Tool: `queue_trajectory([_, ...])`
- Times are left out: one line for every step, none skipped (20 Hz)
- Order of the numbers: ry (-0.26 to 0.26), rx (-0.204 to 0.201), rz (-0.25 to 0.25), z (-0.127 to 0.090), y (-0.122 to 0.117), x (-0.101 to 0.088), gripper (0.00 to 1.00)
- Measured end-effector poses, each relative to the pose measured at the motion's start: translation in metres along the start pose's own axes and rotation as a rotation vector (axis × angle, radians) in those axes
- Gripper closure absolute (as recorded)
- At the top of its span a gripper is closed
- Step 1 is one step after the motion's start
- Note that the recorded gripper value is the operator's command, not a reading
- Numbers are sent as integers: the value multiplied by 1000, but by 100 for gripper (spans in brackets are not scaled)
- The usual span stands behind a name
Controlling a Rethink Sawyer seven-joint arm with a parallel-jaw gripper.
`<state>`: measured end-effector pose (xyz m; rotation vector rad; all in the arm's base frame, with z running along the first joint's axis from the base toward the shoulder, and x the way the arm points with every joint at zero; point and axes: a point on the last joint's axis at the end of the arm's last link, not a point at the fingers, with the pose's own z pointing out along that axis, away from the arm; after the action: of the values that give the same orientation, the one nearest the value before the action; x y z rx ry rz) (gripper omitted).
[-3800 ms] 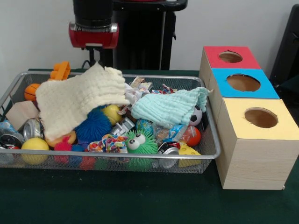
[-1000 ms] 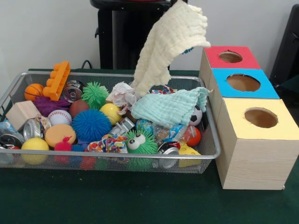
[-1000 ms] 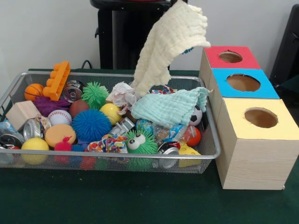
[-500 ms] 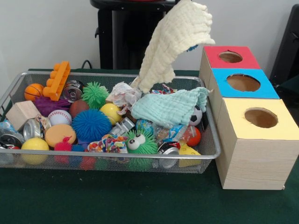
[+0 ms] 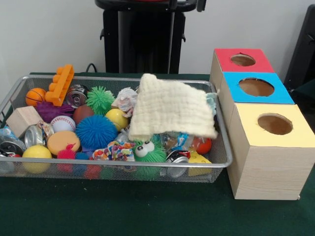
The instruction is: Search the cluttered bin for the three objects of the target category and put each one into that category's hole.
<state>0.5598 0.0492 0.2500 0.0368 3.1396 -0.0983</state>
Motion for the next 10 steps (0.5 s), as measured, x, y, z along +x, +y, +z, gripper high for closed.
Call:
queue_trajectory([0, 0, 3, 0, -1, 0, 0])
queue_trajectory([0, -1, 5, 0, -1, 0, 0])
queue_trajectory([0, -1, 8, -1, -2, 0, 0])
queue_trajectory([0, -3, 15, -1, -3, 0, 0])
queue_trajectory([-1, -3, 19, -2, -4, -1, 0])
queue_trajectory([-1, -4, 21, -2, -4, -1, 0])
queue_trajectory([-1, -5, 25, -2, -5, -1, 0])
queue_trajectory([-1, -6, 27, -2, -5, -1, 0])
queue_trajectory([-1, -7, 30, -2, -6, -1, 0])
queue_trajectory([-1, -8, 33, -2, -6, -1, 0])
